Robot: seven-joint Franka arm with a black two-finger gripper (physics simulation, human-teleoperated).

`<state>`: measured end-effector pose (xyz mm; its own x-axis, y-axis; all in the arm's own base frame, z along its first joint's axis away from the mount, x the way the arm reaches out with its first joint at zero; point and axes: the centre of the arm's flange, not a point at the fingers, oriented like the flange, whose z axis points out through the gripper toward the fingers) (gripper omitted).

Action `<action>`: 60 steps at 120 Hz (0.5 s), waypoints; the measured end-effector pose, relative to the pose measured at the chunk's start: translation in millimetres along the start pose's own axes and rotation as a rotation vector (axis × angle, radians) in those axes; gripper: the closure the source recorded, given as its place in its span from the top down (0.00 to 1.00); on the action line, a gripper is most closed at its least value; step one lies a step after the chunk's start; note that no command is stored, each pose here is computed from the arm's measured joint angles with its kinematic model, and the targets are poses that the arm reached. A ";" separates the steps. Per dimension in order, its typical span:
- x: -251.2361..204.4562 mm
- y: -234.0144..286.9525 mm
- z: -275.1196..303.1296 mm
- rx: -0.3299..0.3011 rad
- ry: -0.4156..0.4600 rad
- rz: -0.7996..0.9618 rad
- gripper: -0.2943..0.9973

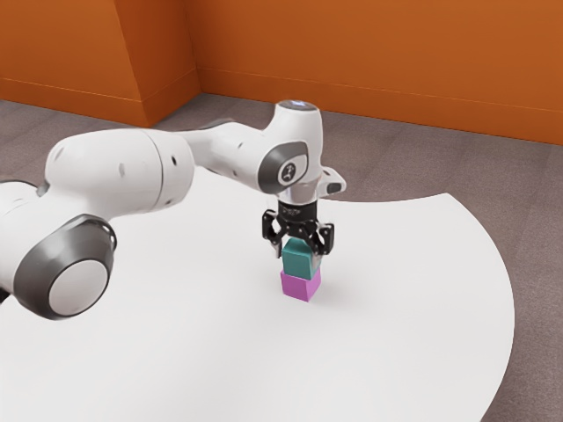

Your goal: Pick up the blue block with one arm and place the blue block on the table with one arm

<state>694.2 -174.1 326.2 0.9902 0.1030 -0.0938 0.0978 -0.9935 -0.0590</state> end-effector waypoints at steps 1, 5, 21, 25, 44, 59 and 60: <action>0.0 0.1 0.2 0.000 0.000 0.000 0.69; 0.2 -0.1 0.8 -0.001 -0.001 0.000 0.65; 1.6 -3.6 2.9 -0.001 -0.004 -0.006 0.55; 1.8 -3.9 3.1 0.000 -0.004 -0.006 0.54; 2.1 -3.9 2.4 0.002 -0.001 -0.007 0.52; 5.0 -4.3 -12.0 0.001 0.027 -0.008 0.50; 5.2 -4.7 -12.9 0.002 0.028 -0.008 0.50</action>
<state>700.1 -169.5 338.8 0.9919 0.1095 -0.0650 0.1056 -0.9925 -0.0612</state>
